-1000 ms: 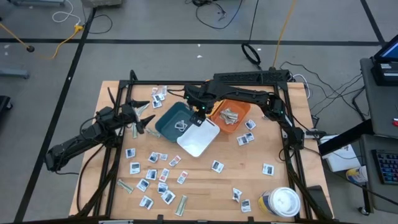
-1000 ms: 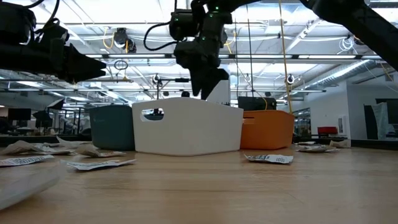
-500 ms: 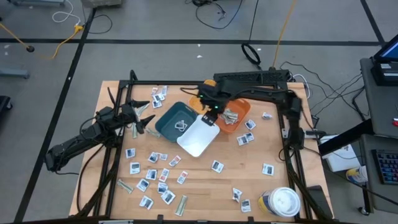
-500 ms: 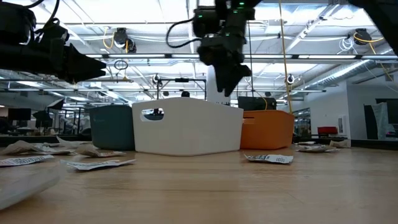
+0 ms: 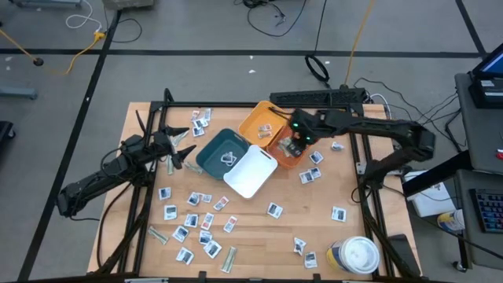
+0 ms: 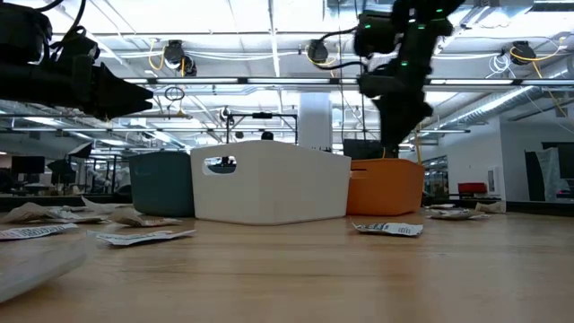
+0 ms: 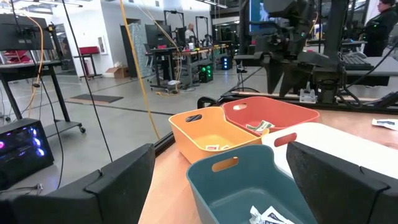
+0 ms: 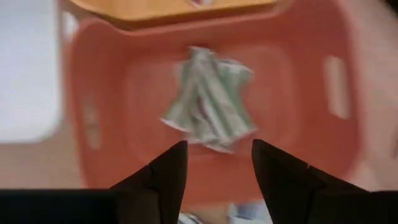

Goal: Pick & Place First Aid Supplies
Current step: Put the blue alcohol pad into the blue bin

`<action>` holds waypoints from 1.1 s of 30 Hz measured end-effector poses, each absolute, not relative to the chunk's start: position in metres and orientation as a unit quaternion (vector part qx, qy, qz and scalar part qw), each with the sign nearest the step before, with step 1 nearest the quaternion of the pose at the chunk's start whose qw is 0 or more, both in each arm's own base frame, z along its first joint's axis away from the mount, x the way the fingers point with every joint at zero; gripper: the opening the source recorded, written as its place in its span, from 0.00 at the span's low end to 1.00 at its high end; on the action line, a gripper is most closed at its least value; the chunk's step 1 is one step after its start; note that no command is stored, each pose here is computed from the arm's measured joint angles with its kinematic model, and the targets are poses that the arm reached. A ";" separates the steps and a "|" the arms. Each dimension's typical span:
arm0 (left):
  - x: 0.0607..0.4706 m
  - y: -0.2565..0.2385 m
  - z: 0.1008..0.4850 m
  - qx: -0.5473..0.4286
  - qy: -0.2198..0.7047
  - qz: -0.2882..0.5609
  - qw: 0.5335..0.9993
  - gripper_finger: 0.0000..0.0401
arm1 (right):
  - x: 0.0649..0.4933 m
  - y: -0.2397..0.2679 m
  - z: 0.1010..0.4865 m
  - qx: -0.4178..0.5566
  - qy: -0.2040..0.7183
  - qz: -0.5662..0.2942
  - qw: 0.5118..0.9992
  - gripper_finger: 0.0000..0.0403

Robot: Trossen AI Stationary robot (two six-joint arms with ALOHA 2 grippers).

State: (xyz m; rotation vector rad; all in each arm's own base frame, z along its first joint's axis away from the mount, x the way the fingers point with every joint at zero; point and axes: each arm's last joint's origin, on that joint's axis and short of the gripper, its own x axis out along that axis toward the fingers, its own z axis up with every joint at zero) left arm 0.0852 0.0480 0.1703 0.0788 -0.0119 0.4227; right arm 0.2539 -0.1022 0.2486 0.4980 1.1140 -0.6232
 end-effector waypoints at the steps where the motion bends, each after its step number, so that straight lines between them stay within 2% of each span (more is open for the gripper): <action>1: 0.085 0.048 0.170 0.039 -0.006 0.210 0.977 0.92 | 0.247 -0.100 0.249 0.224 0.509 -0.294 0.777 0.45; 7: 0.085 0.048 0.170 0.039 -0.006 0.210 0.977 0.92 | 0.211 -0.093 0.251 0.223 0.464 -0.316 0.797 0.61; 10: 0.085 0.048 0.170 0.039 -0.006 0.210 0.977 0.92 | 0.195 -0.092 0.243 0.236 0.464 -0.325 0.790 0.70; 13: 0.085 0.048 0.170 0.039 -0.006 0.210 0.977 0.92 | 0.183 -0.089 0.234 0.261 0.471 -0.307 0.785 0.75; 19: 0.085 0.048 0.170 0.039 -0.006 0.210 0.977 0.92 | 0.168 -0.081 0.213 0.317 0.504 -0.306 0.743 0.76; 33: 0.085 0.048 0.170 0.039 -0.006 0.210 0.977 0.92 | 0.166 -0.059 0.174 0.312 0.561 -0.277 0.715 0.75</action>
